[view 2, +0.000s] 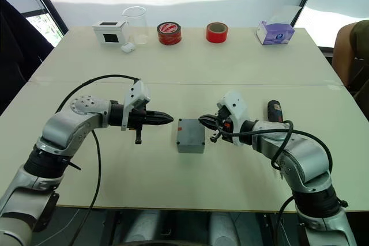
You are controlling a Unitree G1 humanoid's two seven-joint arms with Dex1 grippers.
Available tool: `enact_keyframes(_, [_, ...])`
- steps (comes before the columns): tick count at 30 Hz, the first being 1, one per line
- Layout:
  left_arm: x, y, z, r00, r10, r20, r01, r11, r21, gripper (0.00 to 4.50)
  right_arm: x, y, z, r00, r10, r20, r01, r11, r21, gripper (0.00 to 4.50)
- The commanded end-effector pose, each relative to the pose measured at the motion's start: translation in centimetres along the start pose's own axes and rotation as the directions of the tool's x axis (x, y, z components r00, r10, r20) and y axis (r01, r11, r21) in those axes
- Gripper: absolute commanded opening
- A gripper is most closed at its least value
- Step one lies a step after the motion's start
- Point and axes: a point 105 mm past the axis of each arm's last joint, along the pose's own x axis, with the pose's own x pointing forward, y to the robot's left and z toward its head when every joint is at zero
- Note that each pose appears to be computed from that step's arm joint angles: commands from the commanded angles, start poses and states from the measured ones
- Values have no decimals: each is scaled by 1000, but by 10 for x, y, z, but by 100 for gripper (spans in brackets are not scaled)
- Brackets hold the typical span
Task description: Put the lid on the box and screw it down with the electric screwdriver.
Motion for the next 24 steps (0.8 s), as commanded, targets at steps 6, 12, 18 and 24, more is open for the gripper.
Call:
enact_keyframes(6, [-3, -2, 10, 1000, 11, 23, -12, 999, 37, 0, -2, -9, 9, 999, -34, 37, 35, 999, -39, 9])
enact_keyframes(12, [-3, -3, 10, 1000, 11, 22, -12, 999, 36, 0, -4, -11, 11, 998, -41, 42, 43, 998, -36, 9])
enact_keyframes(18, [0, -3, 10, 1000, 3, 26, -4, 999, 40, 0, -5, -13, 9, 998, -53, 41, 54, 998, -31, 9])
enact_keyframes(24, [0, -4, 10, 1000, 0, 25, -1, 999, 41, 0, -6, -15, 8, 997, -64, 40, 65, 997, -30, 9])
